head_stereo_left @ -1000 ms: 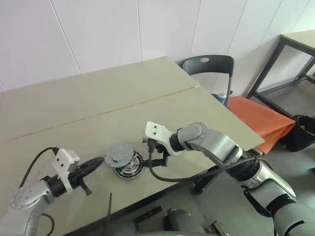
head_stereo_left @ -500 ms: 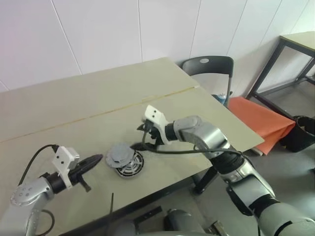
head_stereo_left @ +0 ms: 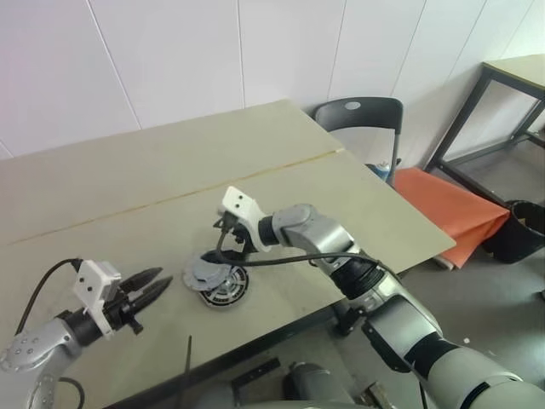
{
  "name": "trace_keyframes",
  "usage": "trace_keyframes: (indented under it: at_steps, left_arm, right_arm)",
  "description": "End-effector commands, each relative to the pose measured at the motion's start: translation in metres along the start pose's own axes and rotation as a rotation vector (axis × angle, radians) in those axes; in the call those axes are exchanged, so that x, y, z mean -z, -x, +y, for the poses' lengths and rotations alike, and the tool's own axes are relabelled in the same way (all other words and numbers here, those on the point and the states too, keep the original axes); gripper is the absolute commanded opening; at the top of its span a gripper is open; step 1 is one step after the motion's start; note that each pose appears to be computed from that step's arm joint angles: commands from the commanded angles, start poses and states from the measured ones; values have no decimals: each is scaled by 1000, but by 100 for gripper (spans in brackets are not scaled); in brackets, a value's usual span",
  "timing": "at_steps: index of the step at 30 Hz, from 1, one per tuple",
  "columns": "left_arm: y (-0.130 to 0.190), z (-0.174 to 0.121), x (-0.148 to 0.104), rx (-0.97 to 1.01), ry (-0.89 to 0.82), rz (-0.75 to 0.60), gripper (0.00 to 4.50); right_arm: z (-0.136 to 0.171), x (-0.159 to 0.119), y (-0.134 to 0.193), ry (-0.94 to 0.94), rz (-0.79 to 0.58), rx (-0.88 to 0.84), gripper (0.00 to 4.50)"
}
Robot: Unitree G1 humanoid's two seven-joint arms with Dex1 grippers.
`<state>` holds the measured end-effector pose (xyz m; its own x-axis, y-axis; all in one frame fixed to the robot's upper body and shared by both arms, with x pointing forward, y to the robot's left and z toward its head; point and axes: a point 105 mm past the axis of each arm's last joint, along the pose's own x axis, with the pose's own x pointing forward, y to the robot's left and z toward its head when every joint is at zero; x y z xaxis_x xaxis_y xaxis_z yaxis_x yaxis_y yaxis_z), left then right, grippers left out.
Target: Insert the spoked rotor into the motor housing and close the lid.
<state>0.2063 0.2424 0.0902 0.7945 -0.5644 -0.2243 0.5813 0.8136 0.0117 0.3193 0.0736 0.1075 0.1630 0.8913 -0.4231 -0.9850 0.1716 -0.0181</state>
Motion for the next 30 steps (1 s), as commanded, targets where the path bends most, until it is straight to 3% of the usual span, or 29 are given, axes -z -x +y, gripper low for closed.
trace_keyframes:
  at_steps: [1, 5, 14, 30]
  left_arm:
    - [10, 0, -16, -14, -36, -49, 297]
    - [18, -5, -7, -10, -25, -12, 429]
    - [14, -6, -2, -24, -49, -4, 429]
    - [10, -9, -1, 0, -41, -7, 429]
  right_arm:
    - [4, -11, -7, 75, -23, -17, 450]
    - [16, -4, -13, 73, 2, -86, 450]
    - [29, 14, -15, 85, 79, -162, 450]
    - [9, -1, -22, 61, 5, -17, 450]
